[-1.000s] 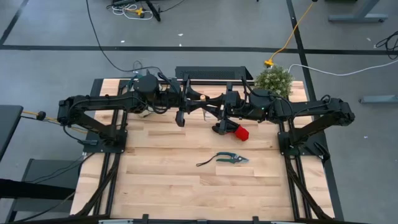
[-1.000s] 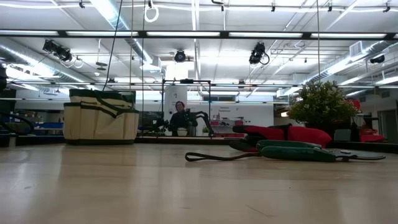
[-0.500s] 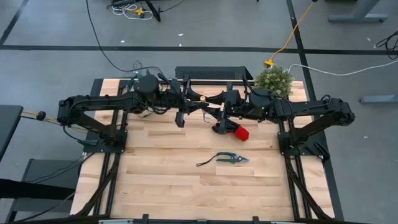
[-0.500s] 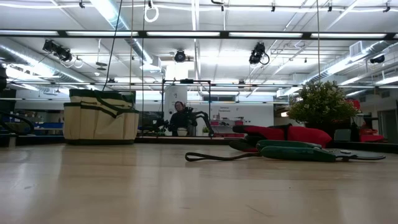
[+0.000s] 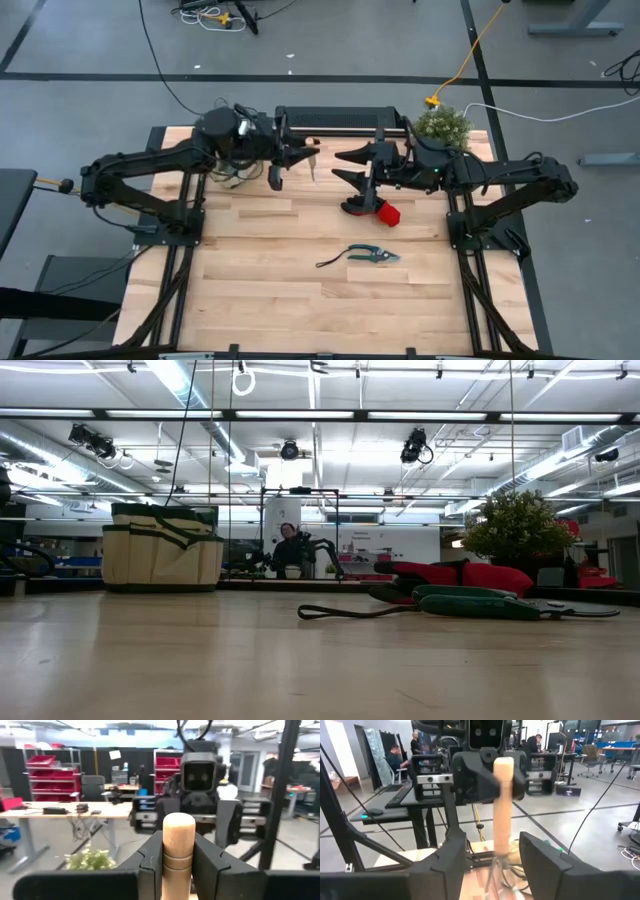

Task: Pick & Place Garden tools in Gardening bag
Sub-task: Put the brown hand rake into the gardening bag

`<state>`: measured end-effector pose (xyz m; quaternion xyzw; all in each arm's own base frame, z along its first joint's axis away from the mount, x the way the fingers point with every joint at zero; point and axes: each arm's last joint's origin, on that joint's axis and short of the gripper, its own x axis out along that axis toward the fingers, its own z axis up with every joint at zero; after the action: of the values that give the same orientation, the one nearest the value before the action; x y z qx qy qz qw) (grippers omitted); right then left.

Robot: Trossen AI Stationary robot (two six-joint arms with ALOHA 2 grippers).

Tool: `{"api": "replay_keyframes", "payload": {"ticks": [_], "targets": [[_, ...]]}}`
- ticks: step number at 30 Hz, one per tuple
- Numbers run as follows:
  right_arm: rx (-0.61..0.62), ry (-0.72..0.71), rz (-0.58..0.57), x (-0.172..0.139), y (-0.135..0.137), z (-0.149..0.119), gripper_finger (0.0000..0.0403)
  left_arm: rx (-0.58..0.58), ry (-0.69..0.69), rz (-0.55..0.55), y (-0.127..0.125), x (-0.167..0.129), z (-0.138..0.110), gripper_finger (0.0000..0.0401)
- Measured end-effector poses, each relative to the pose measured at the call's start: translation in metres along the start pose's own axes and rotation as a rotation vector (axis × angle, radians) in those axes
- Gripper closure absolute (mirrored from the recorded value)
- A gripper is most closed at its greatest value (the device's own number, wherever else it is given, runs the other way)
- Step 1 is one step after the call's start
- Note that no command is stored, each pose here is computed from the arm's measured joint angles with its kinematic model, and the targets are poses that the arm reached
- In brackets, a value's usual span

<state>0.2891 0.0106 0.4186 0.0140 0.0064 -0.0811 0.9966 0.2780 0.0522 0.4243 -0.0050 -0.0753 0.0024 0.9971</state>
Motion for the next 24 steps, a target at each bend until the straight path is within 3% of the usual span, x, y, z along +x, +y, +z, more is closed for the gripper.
{"api": "replay_keyframes", "payload": {"ticks": [5, 16, 24], "targets": [[-0.013, 0.012, 0.003, 0.000, 0.000, -0.001, 0.0262, 0.003, 0.014, 0.022, 0.005, -0.006, 0.002, 0.0324], [-0.044, 0.149, 0.003, -0.001, 0.000, -0.015, 0.0394, -0.038, 0.047, 0.019, 0.006, -0.008, 0.000, 0.0324], [-0.078, 0.177, 0.028, -0.007, -0.001, -0.014, 0.0401, -0.075, 0.089, 0.063, 0.003, -0.029, -0.018, 0.0324]]}}
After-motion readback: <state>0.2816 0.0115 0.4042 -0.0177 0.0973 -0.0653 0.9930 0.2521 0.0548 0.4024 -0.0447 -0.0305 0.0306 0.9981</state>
